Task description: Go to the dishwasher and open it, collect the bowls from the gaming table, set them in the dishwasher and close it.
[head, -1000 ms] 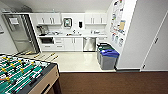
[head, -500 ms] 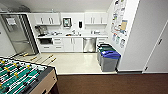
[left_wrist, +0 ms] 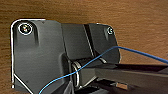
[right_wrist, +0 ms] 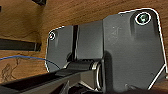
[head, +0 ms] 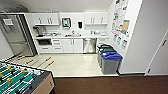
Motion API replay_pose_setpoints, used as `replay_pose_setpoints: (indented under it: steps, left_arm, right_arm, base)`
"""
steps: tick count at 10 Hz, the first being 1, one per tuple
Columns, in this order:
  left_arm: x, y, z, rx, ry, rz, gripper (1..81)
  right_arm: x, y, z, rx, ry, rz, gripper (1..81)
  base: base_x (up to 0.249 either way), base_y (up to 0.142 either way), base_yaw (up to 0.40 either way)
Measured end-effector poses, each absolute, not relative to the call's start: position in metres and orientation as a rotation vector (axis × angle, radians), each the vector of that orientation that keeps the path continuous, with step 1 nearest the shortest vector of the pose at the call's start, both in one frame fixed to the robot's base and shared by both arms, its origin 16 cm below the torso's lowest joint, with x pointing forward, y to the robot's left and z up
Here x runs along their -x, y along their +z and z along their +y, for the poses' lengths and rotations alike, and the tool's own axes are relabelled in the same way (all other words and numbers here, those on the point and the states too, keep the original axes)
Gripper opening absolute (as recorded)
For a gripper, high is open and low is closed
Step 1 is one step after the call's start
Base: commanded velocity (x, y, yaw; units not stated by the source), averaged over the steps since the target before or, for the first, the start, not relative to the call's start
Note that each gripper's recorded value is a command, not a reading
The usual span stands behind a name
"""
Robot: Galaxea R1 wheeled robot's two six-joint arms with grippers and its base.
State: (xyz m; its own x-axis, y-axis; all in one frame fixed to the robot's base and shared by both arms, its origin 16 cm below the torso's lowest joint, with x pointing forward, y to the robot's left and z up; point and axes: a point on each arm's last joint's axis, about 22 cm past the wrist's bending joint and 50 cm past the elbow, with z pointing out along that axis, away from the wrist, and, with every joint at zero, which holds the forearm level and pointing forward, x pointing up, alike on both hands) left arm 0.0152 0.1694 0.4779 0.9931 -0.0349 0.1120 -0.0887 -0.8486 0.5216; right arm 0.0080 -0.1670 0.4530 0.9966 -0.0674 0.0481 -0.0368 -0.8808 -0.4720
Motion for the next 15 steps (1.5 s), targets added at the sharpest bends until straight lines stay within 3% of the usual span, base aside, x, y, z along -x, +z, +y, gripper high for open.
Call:
replay_pose_setpoints:
  steps: [9, 12, 15]
  left_arm:
    - [-0.015, 0.479, 0.158, -2.568, 0.135, -0.101, 81.1]
    - [-0.015, 0.47, 0.178, -2.61, 0.139, -0.129, 81.1]
    - [-0.017, 0.47, 0.181, -2.616, 0.143, -0.131, 81.1]
  right_arm:
    - [-0.01, 0.453, -0.168, 2.65, -0.084, 0.07, 81.1]
    - [-0.004, 0.454, -0.139, 2.621, -0.071, 0.078, 81.1]
    - [-0.002, 0.448, -0.157, 2.658, -0.07, 0.079, 81.1]
  base:
    - [0.195, 0.0, 0.0]
    - [0.193, 0.0, 0.0]
    - [0.181, 0.0, 0.0]
